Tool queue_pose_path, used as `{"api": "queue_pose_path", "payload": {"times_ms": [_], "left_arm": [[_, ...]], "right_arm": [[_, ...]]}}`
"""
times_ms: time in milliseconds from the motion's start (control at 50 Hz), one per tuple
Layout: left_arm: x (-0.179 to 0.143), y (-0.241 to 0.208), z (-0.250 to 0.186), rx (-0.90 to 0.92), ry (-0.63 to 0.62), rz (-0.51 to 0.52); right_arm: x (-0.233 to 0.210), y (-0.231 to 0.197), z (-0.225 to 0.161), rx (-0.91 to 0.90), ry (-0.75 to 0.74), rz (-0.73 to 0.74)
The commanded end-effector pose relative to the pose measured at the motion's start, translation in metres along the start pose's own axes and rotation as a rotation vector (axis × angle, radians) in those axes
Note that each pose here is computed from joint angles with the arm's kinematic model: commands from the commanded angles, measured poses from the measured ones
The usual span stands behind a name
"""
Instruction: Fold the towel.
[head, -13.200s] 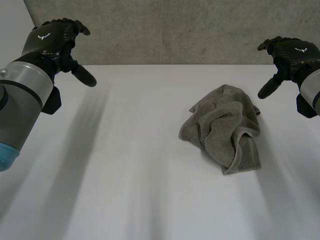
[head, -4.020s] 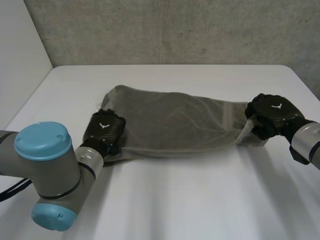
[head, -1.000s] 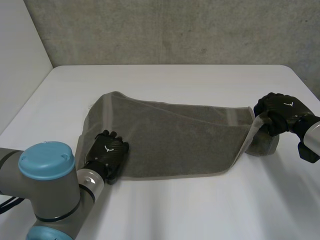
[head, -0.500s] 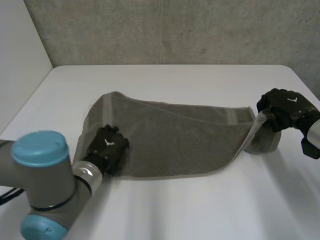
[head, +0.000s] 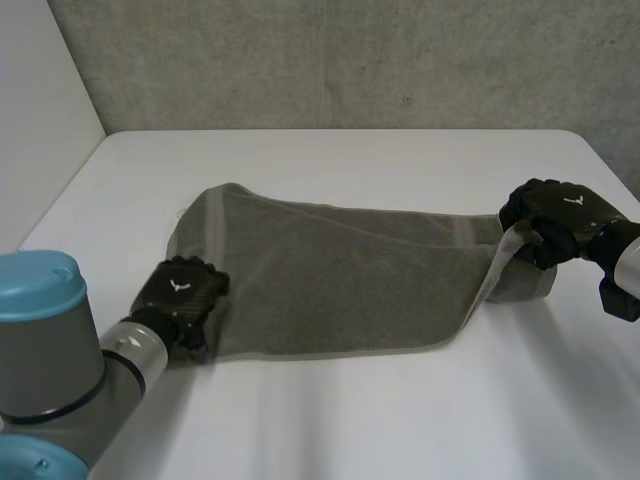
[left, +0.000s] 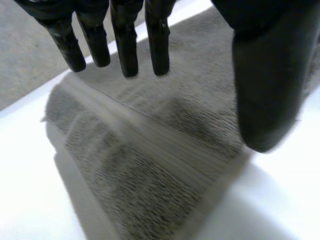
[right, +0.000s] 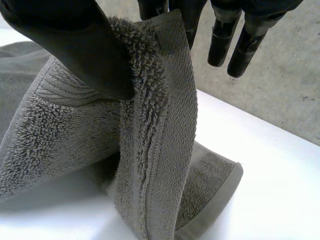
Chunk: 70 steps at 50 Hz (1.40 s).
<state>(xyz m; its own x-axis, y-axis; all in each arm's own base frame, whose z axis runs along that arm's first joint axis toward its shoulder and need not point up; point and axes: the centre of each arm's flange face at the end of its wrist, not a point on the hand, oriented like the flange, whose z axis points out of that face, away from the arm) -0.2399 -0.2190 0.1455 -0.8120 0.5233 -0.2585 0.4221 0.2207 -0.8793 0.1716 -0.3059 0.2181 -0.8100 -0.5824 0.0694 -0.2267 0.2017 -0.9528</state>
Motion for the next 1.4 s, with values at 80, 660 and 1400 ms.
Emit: {"api": "queue_pose_path", "payload": {"times_ms": [80, 660, 1400], "left_arm": [[0.016, -0.007, 0.0, 0.049, 0.071, 0.012], [0.024, 0.014, 0.034, 0.011, 0.082, 0.019], [-0.009, -0.037, -0.007, 0.174, -0.015, -0.044]], "right_arm": [[0.0, 0.006, 0.002, -0.018, -0.004, -0.017], [0.0, 0.017, 0.006, -0.046, -0.013, -0.01], [-0.012, -0.013, -0.014, -0.062, -0.096, -0.078]]}}
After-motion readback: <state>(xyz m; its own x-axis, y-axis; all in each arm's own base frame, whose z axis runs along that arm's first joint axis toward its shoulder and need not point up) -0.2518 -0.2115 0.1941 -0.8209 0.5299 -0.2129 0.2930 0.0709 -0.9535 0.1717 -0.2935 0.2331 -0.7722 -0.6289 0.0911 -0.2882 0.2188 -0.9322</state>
